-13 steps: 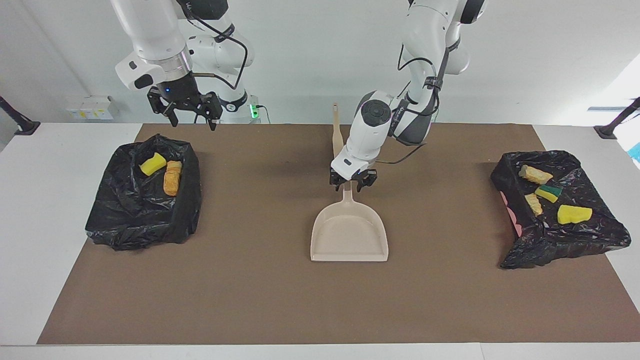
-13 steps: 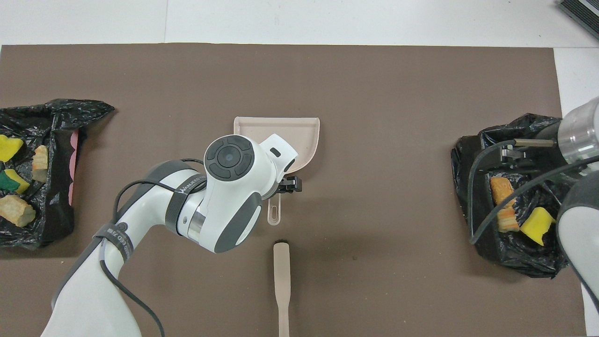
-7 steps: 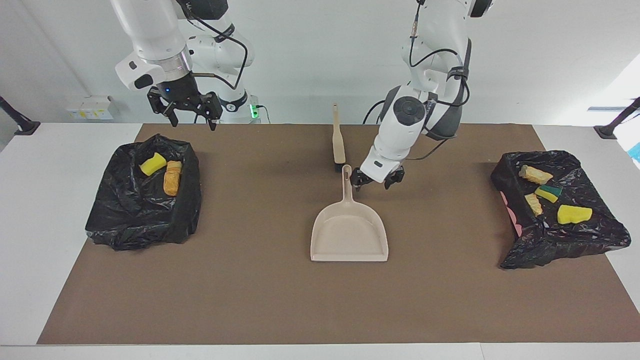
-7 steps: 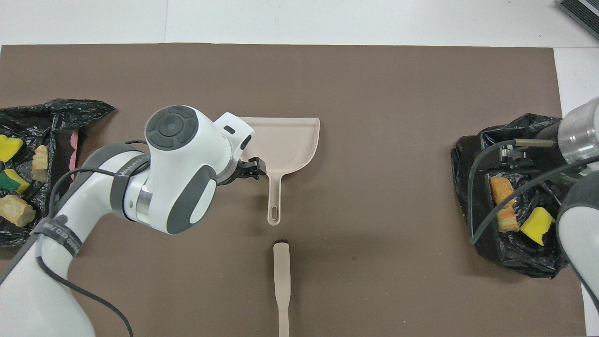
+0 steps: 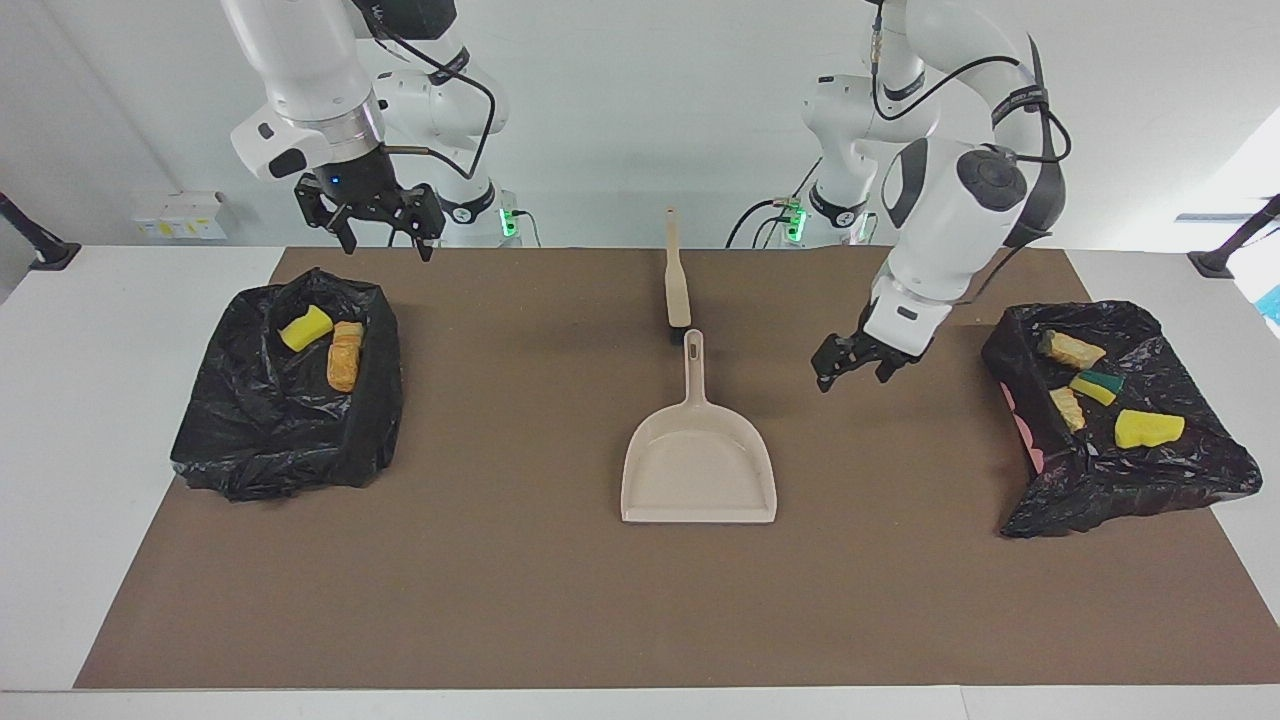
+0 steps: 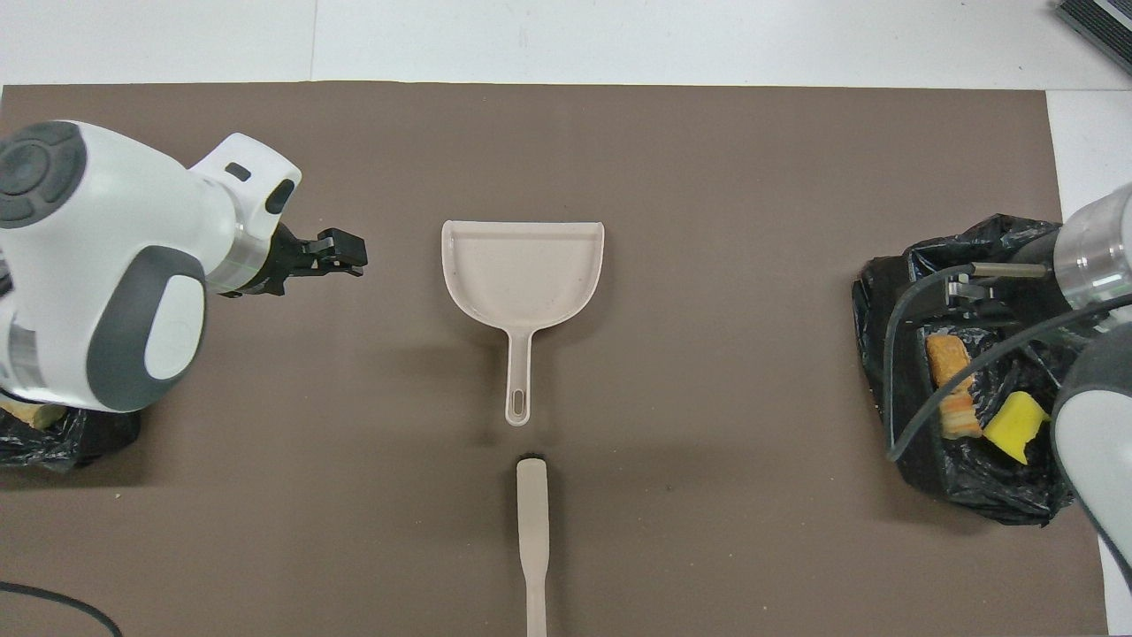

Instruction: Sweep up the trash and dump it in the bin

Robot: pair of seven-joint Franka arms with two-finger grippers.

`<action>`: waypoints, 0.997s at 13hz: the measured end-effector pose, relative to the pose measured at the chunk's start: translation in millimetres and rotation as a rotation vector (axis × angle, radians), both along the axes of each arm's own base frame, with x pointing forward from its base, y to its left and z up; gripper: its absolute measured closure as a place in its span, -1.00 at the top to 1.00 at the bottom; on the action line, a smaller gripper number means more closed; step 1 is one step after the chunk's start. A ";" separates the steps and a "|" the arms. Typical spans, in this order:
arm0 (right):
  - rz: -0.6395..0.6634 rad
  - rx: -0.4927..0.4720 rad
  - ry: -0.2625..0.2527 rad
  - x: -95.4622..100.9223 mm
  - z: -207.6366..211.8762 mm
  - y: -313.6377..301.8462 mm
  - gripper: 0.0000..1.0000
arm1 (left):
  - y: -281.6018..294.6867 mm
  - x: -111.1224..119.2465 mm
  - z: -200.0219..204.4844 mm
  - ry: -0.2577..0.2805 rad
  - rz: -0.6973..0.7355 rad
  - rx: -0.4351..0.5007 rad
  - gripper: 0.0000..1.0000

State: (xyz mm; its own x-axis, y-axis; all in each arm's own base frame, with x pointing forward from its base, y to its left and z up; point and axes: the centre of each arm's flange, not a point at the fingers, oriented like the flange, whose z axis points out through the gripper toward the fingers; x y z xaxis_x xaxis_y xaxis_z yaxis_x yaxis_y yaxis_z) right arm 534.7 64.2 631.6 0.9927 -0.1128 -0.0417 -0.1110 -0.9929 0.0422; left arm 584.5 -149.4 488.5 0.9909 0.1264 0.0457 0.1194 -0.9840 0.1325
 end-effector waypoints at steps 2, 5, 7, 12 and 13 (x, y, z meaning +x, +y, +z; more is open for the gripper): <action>0.000 0.000 0.000 0.0 0.0 0.0 1.00 | 38.3 2.6 17.3 -0.035 -0.073 0.008 1.00; 0.000 0.000 0.000 0.0 0.0 0.0 1.00 | 89.3 2.5 35.3 -0.062 -0.145 0.047 1.00; 0.000 0.000 0.000 0.0 0.0 0.0 1.00 | 102.0 -1.2 51.5 -0.066 -0.193 0.140 1.00; 0.000 0.000 0.000 0.0 0.0 0.0 1.00 | 141.7 -26.9 101.0 0.007 -0.146 0.154 1.00; 0.000 0.000 0.000 0.0 0.0 0.0 1.00 | 152.9 -33.8 109.1 0.010 -0.120 0.120 1.00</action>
State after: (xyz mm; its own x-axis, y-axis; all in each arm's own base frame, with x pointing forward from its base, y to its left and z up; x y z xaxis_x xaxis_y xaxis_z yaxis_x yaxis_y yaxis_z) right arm 534.7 64.2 631.6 0.9927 -0.1128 -0.0417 -0.1111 -0.9929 0.0422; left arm 550.7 3.5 597.6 0.9991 0.0012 0.0434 0.0006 -0.9999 0.0126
